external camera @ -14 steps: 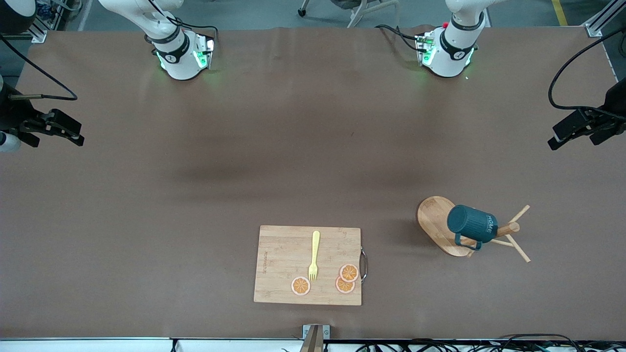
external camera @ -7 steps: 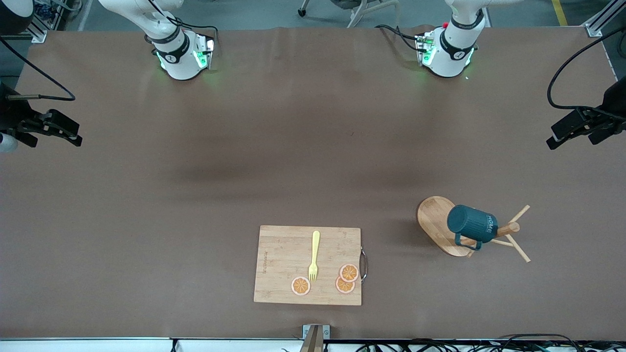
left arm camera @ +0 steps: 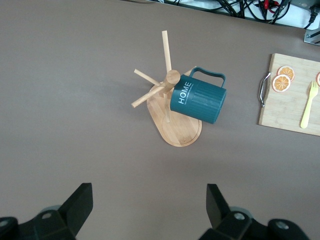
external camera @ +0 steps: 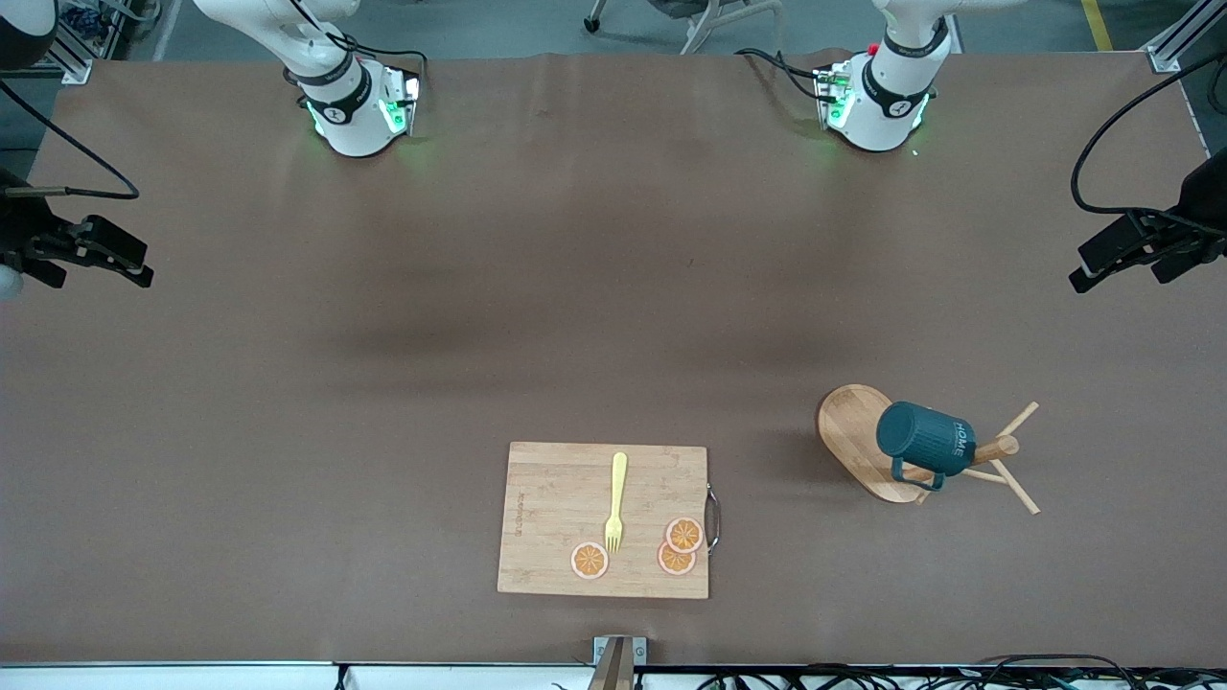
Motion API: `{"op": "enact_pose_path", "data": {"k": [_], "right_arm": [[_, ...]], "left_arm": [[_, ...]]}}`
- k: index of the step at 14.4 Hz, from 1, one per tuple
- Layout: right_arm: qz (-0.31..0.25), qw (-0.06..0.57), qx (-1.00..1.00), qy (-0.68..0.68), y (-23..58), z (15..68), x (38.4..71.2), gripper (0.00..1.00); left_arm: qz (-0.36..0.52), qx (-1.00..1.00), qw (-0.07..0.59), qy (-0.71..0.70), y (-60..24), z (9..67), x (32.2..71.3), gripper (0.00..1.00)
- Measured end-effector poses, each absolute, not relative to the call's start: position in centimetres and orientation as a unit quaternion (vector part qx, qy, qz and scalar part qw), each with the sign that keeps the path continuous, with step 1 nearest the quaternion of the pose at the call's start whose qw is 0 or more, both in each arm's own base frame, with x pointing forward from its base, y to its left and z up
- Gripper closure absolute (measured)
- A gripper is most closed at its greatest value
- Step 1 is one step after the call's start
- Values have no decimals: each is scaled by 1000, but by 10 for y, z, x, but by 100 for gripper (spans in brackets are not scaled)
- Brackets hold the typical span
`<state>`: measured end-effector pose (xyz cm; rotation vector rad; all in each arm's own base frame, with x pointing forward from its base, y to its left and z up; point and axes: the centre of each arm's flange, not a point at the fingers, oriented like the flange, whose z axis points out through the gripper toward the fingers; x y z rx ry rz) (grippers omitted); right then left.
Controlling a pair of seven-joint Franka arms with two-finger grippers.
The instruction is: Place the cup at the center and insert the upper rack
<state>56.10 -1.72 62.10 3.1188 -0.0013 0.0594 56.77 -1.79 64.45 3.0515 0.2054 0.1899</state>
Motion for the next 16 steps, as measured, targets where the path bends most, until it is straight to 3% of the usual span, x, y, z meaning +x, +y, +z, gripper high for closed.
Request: {"op": "enact_pose_path", "data": {"k": [16], "right_arm": [[24,10,1000,0,-17,629,546,0]], "left_arm": [[56,997,34,35,7,653,563,0]]}}
